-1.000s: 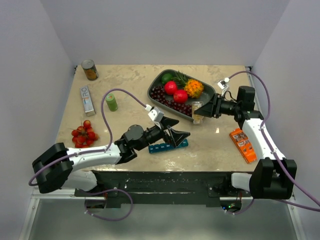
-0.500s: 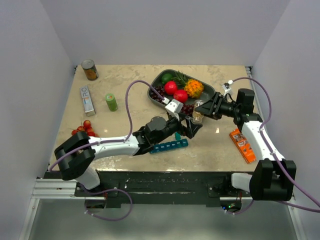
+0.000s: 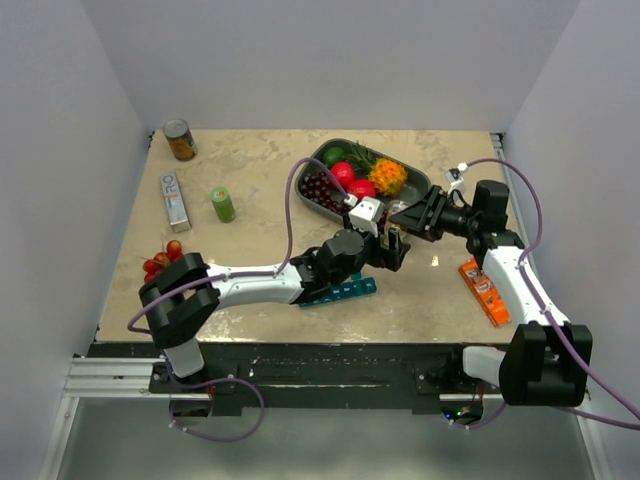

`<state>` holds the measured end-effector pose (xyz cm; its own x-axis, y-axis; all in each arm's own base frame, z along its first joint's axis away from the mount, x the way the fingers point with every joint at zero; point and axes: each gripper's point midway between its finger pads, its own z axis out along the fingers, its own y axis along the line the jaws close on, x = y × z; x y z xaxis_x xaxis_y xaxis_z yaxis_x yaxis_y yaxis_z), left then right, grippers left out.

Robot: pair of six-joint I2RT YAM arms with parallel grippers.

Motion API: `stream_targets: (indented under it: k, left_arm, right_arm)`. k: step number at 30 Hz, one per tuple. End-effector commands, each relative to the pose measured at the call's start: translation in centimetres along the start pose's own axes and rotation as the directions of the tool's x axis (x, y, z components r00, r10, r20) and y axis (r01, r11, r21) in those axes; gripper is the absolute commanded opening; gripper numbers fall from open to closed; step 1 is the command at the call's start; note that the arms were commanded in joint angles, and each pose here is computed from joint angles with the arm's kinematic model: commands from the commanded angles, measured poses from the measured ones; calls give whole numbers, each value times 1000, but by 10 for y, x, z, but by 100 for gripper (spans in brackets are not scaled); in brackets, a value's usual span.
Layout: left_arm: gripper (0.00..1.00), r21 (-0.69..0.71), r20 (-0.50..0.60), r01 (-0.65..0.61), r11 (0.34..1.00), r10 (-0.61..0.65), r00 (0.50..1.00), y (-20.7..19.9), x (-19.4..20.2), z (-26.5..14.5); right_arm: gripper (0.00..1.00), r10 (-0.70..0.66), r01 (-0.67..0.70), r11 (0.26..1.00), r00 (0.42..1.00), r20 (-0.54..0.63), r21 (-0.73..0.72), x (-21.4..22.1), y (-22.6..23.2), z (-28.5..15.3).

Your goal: Sort the pills into containers

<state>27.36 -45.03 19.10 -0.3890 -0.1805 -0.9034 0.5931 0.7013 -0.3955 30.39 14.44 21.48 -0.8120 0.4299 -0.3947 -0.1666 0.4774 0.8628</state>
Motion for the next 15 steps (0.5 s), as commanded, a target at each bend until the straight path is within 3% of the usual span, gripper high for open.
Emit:
stream_targets:
  k: [1,7,10,15]
  left_arm:
    - [91,-49,123,15,999,-9,992,-5,-38,13]
    - [85,-88,142,7,996,5,990,-1,-41,22]
    - [69,-100,144,1,995,13,990,1,-41,24]
    - [30,-46,114,-30,998,35,993,-6,-34,23]
  right_arm:
    - [16,-31,32,999,999,43,-38,-6,14,-3]
    - [16,-15,17,999,999,47,-39,-4,12,-3]
    - [16,-7,9,999,999,44,-45,-3,13,-3]
    - [19,-5,8,999,999,43,-53,-3,14,-4]
